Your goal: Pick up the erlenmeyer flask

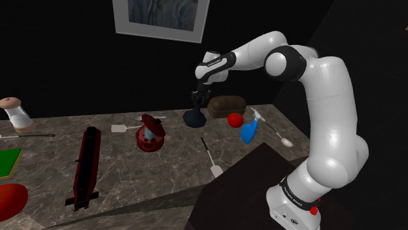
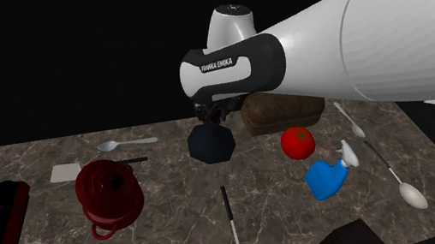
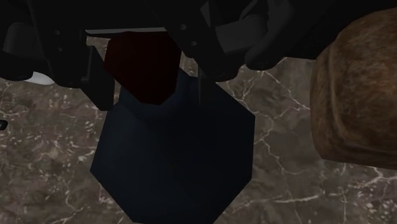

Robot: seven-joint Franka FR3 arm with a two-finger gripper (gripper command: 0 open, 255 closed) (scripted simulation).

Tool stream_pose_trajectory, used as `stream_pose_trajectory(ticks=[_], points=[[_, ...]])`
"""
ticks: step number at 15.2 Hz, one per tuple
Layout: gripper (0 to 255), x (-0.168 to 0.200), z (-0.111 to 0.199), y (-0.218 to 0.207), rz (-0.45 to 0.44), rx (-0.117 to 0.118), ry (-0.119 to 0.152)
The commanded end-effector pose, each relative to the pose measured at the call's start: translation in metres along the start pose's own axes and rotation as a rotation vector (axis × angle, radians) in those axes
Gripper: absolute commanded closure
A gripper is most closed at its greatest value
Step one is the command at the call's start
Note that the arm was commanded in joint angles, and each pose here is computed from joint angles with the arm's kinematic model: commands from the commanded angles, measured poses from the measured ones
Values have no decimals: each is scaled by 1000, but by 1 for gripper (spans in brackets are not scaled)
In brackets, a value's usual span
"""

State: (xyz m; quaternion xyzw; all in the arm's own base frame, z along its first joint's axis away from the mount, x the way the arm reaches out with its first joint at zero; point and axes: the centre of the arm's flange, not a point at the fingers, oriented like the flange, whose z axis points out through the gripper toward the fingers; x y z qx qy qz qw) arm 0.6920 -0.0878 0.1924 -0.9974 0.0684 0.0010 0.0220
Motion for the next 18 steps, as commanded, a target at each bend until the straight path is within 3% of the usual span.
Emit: stream_pose_trajectory(ticks=[1,18], points=[[255,-1,1,0,0,0,-2],[255,-1,-79,-3,0,0,-2]])
